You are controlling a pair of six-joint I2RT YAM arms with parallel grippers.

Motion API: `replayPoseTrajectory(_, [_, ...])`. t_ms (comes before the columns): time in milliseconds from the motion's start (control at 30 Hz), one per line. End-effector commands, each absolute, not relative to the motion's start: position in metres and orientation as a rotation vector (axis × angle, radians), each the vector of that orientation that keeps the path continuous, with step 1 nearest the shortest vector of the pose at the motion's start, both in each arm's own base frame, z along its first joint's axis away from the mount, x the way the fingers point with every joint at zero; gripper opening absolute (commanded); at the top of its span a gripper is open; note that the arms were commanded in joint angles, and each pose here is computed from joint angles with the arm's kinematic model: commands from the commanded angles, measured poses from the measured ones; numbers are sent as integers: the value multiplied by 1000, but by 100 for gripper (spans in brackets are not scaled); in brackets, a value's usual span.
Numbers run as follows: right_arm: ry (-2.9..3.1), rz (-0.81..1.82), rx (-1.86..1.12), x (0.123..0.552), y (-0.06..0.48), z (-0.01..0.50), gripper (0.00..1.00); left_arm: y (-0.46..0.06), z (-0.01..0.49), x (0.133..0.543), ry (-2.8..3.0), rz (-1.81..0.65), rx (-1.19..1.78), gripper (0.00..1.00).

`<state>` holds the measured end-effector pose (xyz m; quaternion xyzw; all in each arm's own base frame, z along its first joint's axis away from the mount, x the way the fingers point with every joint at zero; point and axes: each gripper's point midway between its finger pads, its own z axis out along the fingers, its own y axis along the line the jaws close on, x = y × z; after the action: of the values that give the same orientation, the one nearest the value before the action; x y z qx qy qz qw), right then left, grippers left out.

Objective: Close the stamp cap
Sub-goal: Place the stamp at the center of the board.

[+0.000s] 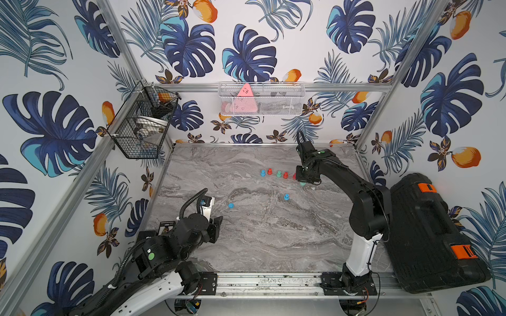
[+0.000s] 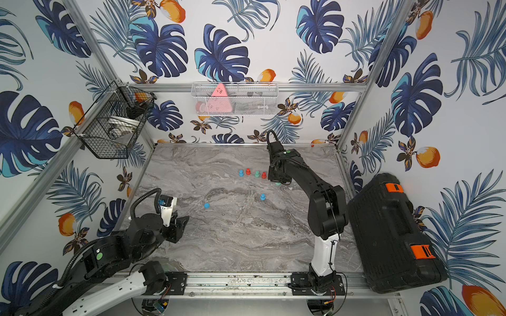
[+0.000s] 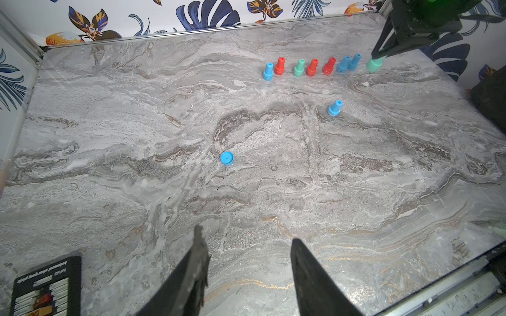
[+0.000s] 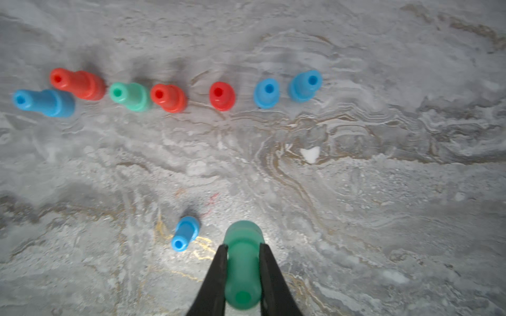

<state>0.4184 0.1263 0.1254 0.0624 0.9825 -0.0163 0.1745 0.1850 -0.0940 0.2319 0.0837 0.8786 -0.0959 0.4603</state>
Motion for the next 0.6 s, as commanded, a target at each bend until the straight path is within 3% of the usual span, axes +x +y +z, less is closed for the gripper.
replayPoseTrajectory(0, [2785,-14,189,420,117,124,17,-94,234,187,2146,-227,211,53])
replayPoseTrajectory(567, [2857,-49,330,415,69,72,17,-94,235,187,2146,-229,211,53])
